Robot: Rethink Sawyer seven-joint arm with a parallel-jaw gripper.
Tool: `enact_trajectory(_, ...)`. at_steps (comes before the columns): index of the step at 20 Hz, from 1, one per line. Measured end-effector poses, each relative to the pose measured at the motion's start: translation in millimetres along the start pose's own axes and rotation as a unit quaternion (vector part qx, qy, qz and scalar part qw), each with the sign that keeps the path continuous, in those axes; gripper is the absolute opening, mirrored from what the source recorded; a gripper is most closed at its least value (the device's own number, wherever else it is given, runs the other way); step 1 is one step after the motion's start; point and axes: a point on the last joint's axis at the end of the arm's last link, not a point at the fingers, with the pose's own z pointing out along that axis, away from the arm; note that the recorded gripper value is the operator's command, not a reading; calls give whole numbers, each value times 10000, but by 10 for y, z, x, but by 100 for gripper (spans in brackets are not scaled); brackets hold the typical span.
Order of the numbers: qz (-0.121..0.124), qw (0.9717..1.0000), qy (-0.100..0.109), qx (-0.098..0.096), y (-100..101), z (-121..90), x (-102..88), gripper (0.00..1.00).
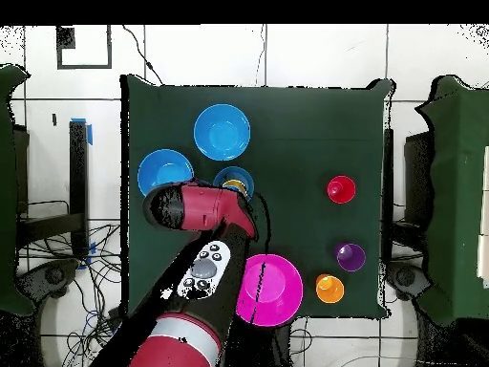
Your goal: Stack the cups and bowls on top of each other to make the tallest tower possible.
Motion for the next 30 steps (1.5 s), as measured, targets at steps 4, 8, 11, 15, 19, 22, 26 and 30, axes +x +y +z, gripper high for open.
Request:
enact_trajectory(4, -10, 10000, 16, -7, 31, -8, 41, 0)
enact_trajectory(8, -2, 10000, 30, -11, 43, -11, 61, 0)
enact_trajectory(11, 3, 10000, 38, -8, 35, -7, 65, 0)
enact_trajectory(15, 6, 10000, 42, -4, 28, -3, 70, 0)
enact_trajectory(19, 15, 10000, 5, -18, 23, 1, 53, 0)
enact_trajectory(22, 33, 10000, -46, -35, 9, 9, 28, 0)
enact_trajectory(26, 103, 9996, -220, -134, -19, 40, -64, 0)
enact_trajectory(30, 162, 9991, -338, -207, -45, 61, -140, 0)
